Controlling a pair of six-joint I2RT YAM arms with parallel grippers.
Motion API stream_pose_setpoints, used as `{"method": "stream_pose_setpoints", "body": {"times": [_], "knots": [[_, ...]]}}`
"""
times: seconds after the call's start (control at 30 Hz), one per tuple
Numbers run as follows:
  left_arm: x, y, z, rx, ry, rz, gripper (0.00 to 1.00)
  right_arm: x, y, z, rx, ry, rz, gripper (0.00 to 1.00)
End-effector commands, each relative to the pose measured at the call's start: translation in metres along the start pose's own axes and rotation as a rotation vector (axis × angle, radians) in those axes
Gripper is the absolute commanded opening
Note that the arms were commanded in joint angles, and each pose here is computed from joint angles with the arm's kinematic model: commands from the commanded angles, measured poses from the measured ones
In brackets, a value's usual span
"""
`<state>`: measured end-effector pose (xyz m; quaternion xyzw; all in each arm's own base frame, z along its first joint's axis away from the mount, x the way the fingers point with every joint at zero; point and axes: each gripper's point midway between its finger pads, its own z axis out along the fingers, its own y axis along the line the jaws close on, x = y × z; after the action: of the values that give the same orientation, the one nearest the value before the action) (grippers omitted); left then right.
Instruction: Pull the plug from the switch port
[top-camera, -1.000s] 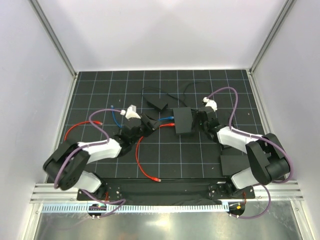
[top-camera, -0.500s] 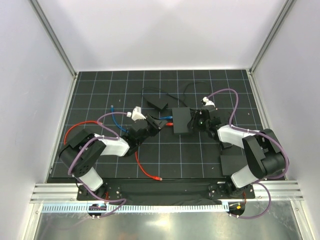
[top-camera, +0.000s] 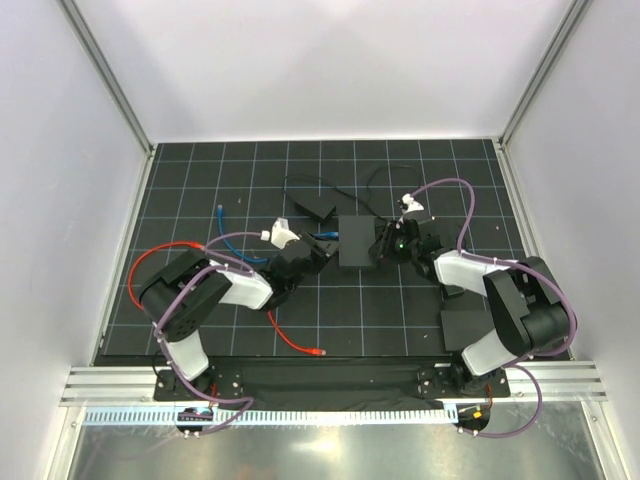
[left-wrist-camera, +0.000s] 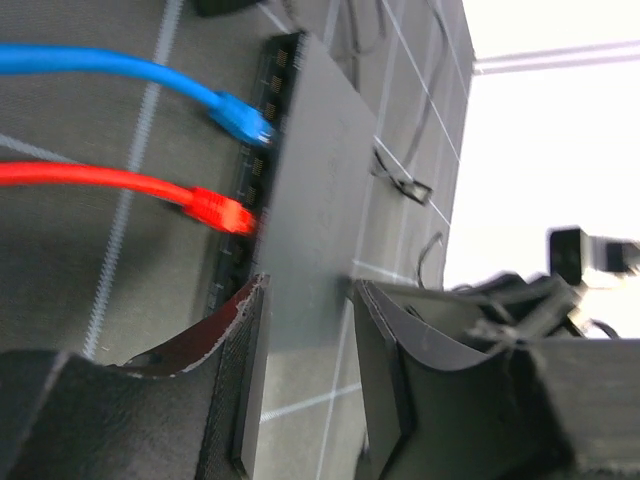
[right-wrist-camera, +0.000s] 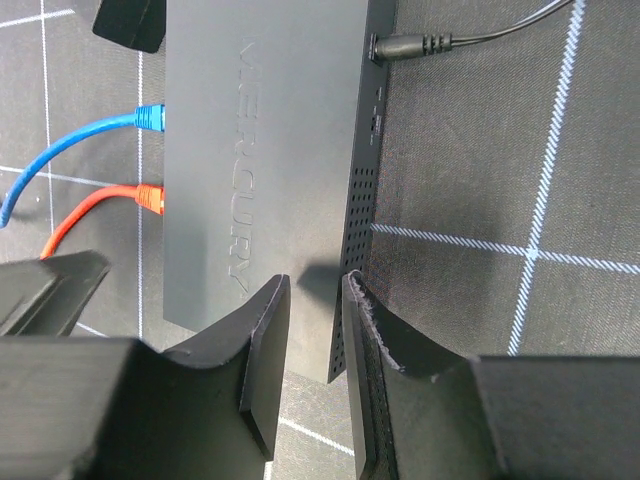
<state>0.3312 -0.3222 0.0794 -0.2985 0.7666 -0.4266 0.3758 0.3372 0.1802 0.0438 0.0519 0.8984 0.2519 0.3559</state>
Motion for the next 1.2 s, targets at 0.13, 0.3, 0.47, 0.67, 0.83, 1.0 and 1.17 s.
{"method": "stream_pose_setpoints", "body": {"times": [0.13,0.3,0.47,0.67,0.83,1.0,1.17], "knots": [[-0.006,0.016,0.013,-0.066,-0.098,-0.094,0.43,-0.021,0.009,-0.006,-0.012,-0.079,-0.031,0.36],[-0.001,0.025,0.018,-0.086,-0.121,-0.119,0.43,-0.017,0.010,0.003,-0.022,-0.049,-0.026,0.36],[-0.005,0.029,0.019,-0.082,-0.180,-0.162,0.41,-0.012,0.008,0.011,-0.020,-0.022,-0.019,0.36],[-0.002,0.034,0.024,-0.086,-0.215,-0.195,0.42,-0.012,0.010,0.012,-0.032,-0.015,-0.020,0.36],[-0.001,0.037,0.031,-0.078,-0.230,-0.244,0.42,-0.011,0.009,0.013,-0.030,-0.011,-0.019,0.35],[-0.004,0.036,0.033,-0.077,-0.255,-0.257,0.42,-0.011,0.010,0.014,-0.031,-0.007,-0.018,0.35],[-0.005,0.038,0.035,-0.077,-0.268,-0.286,0.41,-0.012,0.011,0.013,-0.032,-0.012,-0.019,0.34]]}}
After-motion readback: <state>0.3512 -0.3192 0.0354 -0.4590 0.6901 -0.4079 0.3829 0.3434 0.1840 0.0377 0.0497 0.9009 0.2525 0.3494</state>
